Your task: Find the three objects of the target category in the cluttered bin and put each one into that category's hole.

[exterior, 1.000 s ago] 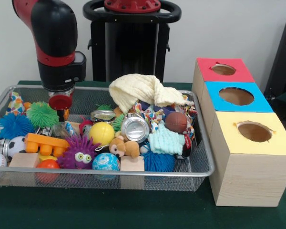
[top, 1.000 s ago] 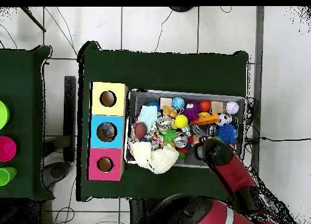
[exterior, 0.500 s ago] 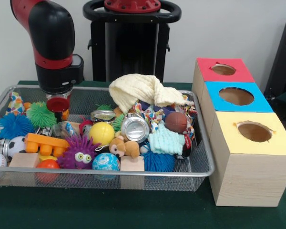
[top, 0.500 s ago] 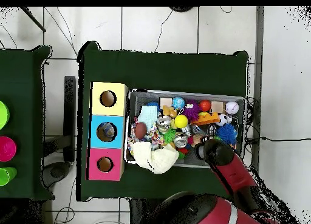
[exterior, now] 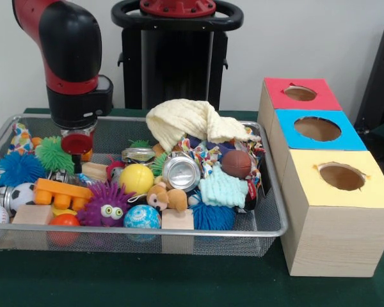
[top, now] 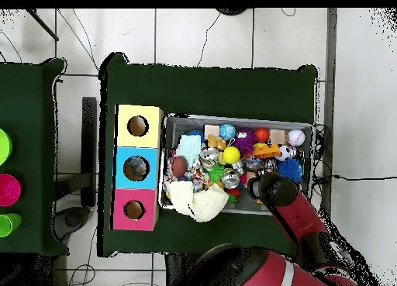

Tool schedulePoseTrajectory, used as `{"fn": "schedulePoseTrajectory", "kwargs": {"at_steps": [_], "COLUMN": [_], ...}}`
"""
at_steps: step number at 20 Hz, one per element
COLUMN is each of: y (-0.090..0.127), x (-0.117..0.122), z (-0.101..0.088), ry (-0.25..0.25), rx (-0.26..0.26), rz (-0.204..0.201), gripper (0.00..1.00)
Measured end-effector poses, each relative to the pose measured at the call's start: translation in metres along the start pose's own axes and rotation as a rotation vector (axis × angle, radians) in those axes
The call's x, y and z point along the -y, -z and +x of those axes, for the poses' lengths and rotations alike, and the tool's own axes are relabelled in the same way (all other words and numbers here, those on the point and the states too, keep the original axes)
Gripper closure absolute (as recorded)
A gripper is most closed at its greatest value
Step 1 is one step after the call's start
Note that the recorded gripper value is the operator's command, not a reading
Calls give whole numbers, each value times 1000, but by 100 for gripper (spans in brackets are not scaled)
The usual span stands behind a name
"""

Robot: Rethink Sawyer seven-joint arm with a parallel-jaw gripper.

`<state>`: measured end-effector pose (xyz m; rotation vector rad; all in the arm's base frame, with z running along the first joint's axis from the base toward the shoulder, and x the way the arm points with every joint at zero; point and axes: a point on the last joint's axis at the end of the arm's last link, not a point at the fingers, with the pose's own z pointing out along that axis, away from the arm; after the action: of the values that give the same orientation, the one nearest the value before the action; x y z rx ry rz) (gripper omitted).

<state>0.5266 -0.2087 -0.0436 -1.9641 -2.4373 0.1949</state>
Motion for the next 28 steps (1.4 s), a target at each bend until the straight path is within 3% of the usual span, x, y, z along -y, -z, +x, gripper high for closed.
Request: {"fn": "schedulePoseTrajectory", "kwargs": {"at_steps": [14, 28], "y": [12, 14], "x": [-16, -15], "z": [-4, 0], "ry": [22, 22], "rx": [35, 5], "rz": [-22, -10], "gripper": [0, 0]}}
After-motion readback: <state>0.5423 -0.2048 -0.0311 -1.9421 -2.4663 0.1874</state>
